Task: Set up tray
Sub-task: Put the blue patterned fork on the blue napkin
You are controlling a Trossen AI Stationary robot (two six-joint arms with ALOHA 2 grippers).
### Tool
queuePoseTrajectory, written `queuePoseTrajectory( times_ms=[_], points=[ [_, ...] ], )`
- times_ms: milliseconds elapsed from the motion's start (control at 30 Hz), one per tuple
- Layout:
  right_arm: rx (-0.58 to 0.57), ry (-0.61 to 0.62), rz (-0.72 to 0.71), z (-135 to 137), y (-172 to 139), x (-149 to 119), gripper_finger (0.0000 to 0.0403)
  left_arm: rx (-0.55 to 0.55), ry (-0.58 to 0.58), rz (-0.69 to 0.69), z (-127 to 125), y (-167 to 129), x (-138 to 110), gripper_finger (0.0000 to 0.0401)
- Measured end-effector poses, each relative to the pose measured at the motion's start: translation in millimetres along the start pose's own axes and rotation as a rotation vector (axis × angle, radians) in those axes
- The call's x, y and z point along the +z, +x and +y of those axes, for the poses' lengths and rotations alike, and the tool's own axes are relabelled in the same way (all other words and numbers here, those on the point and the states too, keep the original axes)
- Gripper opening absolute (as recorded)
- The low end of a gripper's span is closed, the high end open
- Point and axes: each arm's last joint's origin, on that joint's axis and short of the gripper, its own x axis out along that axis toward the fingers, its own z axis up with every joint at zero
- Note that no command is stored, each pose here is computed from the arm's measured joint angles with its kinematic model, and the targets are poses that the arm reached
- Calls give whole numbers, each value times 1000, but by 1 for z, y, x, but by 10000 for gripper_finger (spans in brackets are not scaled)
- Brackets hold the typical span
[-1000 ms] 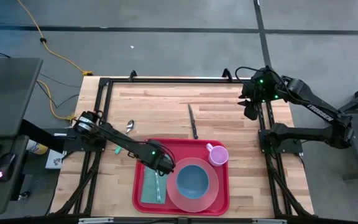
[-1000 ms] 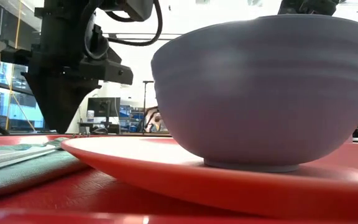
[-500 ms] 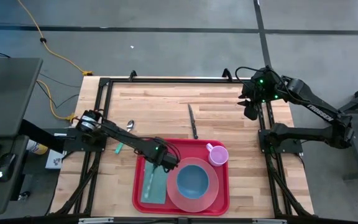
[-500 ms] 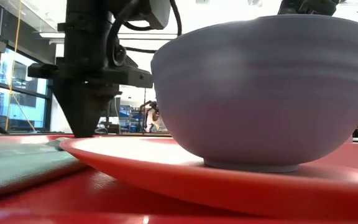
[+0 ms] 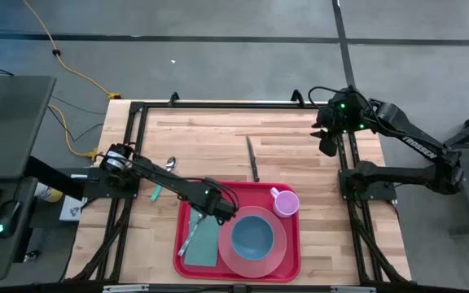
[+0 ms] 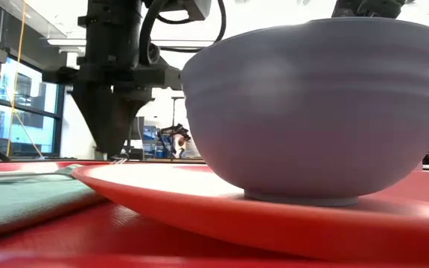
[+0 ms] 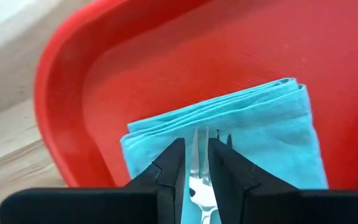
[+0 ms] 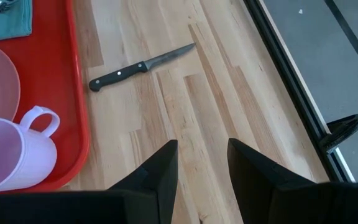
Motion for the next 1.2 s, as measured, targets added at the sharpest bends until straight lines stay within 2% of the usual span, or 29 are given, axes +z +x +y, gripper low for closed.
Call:
queuePoseTrajectory(
  times_ms=[267, 400, 600, 767, 867, 1033, 1200],
  points=[
    [-1, -8, -5, 0, 0, 0, 119, 82, 41, 37, 3, -35, 5, 101],
    [-1, -8, -2, 0, 0, 0, 119, 47, 100, 137, 0, -48, 4, 101],
    [1, -14, 3, 0, 0, 0, 119, 13, 173, 239, -2, -49, -16, 101],
    [1, -25, 3, 0, 0, 0, 119, 25, 201, 266, -1, -47, -27, 101],
    [1, -33, 3, 0, 0, 0, 119, -30, 218, 247, -6, -47, -28, 103],
    [2, -33, 3, 0, 0, 0, 119, -116, 256, 186, -15, -47, -26, 146],
    [7, -33, 2, 0, 0, 0, 119, -58, 213, 184, -10, -44, -26, 220]
  ],
)
